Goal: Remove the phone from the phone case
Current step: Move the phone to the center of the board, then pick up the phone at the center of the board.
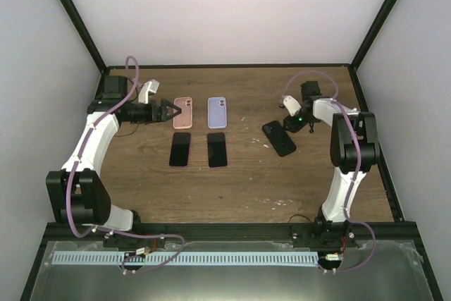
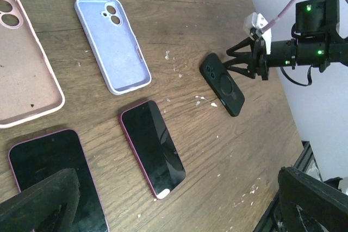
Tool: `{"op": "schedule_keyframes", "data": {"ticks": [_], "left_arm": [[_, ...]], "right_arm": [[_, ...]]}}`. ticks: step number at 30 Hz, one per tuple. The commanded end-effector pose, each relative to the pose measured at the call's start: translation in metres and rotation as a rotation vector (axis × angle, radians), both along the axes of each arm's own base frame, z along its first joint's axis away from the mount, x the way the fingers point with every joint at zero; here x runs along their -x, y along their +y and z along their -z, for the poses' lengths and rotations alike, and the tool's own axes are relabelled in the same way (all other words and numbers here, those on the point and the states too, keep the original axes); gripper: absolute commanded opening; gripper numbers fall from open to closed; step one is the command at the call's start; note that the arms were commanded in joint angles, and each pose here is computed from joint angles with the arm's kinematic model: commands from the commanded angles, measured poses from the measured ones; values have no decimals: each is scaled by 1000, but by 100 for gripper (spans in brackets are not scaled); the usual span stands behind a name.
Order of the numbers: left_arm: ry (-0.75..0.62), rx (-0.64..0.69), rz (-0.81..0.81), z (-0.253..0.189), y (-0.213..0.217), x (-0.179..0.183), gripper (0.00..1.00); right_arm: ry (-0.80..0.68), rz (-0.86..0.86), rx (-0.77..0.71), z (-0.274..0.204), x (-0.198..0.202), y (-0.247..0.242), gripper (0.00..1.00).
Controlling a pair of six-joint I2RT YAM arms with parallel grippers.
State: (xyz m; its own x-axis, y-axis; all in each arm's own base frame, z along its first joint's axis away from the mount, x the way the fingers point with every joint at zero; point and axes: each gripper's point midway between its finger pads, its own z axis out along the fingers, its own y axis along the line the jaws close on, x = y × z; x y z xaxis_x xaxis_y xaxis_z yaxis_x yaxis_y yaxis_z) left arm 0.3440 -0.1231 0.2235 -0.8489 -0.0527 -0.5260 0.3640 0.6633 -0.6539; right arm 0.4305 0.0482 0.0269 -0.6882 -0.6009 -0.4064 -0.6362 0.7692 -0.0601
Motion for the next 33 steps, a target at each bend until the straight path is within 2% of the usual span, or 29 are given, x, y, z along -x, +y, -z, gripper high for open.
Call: {"op": "schedule_keyframes", "data": {"ticks": [1,5,10,15,20,26,33], "left_arm": [[-40,-5,-8,-10,3,-4,100],[-49,-16,-17,-11,4,-5,100],[-60,-27,-11,-12,5,-5,100],[-75,-34,-4,-13,5,-2,100],[-84,-41,5,-15,5,0,100],[-91,-44,9,-16,4,2,100],[-85,-50,2,-13,5,1,100]], "right_arm": [[15,-68,-113,-24,-1,51,47],[-19,-66,-180,-60,-5,63,70],[30,-105,-188,-70,26,76,99],[69,-147,-102,-57,59,81,100],[113,-130,-24,-38,71,70,100],[117,-123,50,-18,75,68,100],[127,-106,71,-3,72,70,100]]}}
